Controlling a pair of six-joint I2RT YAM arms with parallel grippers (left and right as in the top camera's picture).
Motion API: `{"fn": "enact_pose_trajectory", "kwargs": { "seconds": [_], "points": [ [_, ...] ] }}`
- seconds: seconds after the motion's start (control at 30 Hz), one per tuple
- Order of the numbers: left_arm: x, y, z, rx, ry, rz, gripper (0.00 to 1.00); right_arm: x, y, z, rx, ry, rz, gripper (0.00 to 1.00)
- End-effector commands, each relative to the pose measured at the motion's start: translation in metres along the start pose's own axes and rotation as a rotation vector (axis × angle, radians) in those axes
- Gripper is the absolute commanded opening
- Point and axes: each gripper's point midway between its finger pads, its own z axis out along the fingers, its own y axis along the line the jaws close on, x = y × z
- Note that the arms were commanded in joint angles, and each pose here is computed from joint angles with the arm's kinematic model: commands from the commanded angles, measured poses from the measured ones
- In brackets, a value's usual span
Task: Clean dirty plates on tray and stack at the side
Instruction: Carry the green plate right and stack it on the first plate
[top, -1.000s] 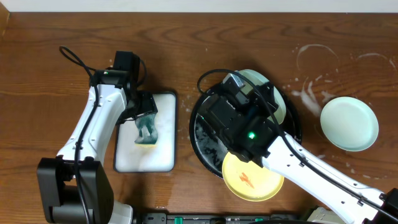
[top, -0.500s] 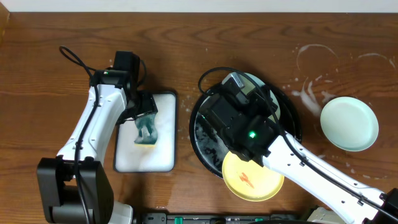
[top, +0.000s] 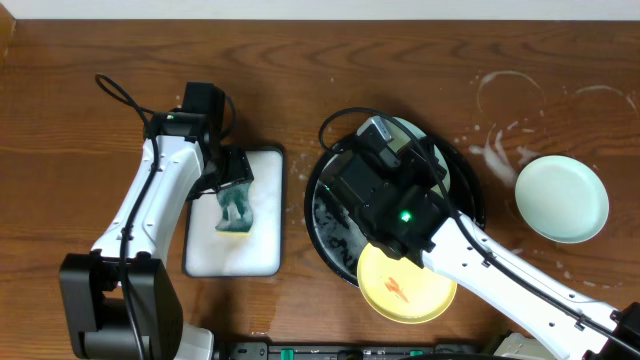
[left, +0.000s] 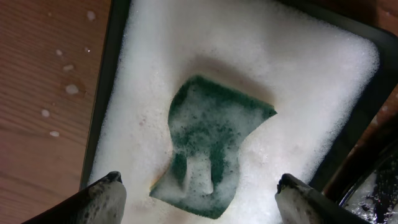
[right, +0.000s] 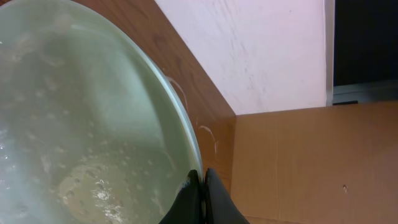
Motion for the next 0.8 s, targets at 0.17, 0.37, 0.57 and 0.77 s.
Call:
{"fn": "enact_pose_trajectory", "kwargs": {
  "seconds": [0.17, 0.37, 0.57, 0.77],
  "points": [
    [-0.002, 0.002, -0.003, -0.007, -0.014, -0.004, 0.8, 0.002, -0.015, 0.0, 0.025, 0.004, 0.133, 0.01],
    [-0.002, 0.002, -0.003, -0.007, -0.014, -0.004, 0.8, 0.018, 0.01, 0.015, -0.152, 0.085, 0.36, 0.01],
    [-0.002, 0.002, -0.003, -0.007, -0.014, -0.004, 0.8, 0.047, 0.032, 0.041, -0.432, 0.258, 0.546, 0.01],
    [-0.002, 0.002, -0.003, -0.007, -0.014, -0.004, 0.8, 0.077, -0.001, 0.061, -0.548, 0.335, 0.812, 0.01]
  ]
}}
